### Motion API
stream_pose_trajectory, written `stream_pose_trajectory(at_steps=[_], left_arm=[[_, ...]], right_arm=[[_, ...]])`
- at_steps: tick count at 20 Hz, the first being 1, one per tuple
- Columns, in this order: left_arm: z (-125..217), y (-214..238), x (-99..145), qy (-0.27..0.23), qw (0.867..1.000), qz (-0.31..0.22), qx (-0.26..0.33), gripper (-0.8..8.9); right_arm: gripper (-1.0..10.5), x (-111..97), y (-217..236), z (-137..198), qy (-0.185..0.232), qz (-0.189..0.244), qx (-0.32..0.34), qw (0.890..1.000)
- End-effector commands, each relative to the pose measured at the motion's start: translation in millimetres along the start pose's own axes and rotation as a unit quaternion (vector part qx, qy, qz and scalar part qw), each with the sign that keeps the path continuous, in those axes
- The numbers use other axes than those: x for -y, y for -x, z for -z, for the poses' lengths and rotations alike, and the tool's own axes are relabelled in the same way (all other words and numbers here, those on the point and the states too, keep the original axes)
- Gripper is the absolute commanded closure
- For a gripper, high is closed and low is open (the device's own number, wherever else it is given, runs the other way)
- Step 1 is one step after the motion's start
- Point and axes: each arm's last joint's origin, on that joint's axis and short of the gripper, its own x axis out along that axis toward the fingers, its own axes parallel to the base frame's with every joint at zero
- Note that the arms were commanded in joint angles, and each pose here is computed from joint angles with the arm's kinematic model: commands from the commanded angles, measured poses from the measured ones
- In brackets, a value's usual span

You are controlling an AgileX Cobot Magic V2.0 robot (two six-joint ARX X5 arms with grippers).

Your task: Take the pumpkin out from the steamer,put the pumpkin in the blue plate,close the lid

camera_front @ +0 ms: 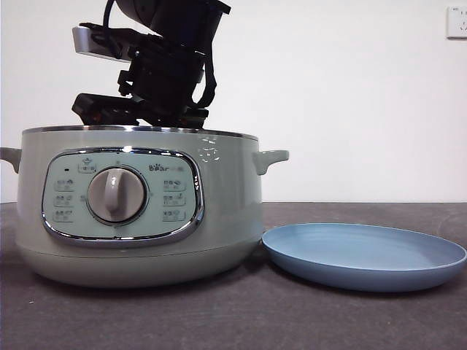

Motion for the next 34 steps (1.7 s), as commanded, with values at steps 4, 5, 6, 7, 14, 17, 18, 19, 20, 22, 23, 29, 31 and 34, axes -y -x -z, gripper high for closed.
stream_pose_trajectory(at_steps=[4,5,6,7,14,17,18,19,20,22,23,29,31,34], left_arm=[[-7.5,7.0,-4.3,0.013,0.999,-0.007,0.034,8.22],[-7.6,7.0,-4.3,0.013,0.999,-0.007,0.035,8.22],[-7.9,7.0,-4.3,0.014,0.999,-0.007,0.036,8.22],[-8.3,7.0,-4.4,0.015,0.999,-0.007,0.038,8.22],[-12.3,7.4,-4.7,0.025,0.998,-0.006,0.057,8.22],[-13.1,7.5,-4.8,0.026,0.998,-0.006,0.061,8.22],[-13.2,7.4,-4.7,0.027,0.998,-0.006,0.061,8.22],[-13.2,7.3,-4.7,0.026,0.998,-0.006,0.061,8.22],[-13.6,5.8,-3.9,0.025,0.998,-0.005,0.059,8.22],[-14.0,4.0,-3.0,0.024,0.998,-0.004,0.056,8.22],[-14.3,3.3,-2.0,0.023,0.998,0.007,0.057,8.22],[-18.9,-7.1,4.5,0.019,0.998,0.035,0.054,8.22],[-19.9,-9.1,6.0,0.018,0.997,0.044,0.054,8.22],[-22.2,-12.2,7.5,0.020,0.997,0.048,0.058,8.22]], right_arm=[[9.6,0.4,26.9,-3.7,0.003,0.006,0.014,1.000],[9.6,3.9,43.5,-4.1,0.000,0.009,0.020,1.000],[9.6,6.8,61.3,-3.2,-0.003,0.012,0.023,1.000],[9.6,12.2,79.1,-0.7,-0.014,0.016,0.026,0.999],[9.6,61.9,170.2,51.5,-0.175,0.051,-0.045,0.982],[9.6,65.5,184.9,67.9,-0.207,0.099,-0.065,0.971],[9.6,63.9,187.9,73.7,-0.214,0.122,-0.066,0.967],[9.6,61.4,189.5,80.2,-0.222,0.134,-0.065,0.964],[9.6,58.1,190.3,86.8,-0.227,0.136,-0.059,0.962],[9.6,51.6,188.5,101.0,-0.235,0.140,-0.039,0.961],[9.6,48.6,185.5,108.0,-0.239,0.143,-0.028,0.960],[9.6,40.7,146.0,149.2,-0.260,0.164,-0.008,0.952],[9.6,40.8,127.9,160.5,-0.266,0.167,-0.008,0.949],[9.6,45.7,109.7,175.0,-0.279,0.175,-0.001,0.944]])
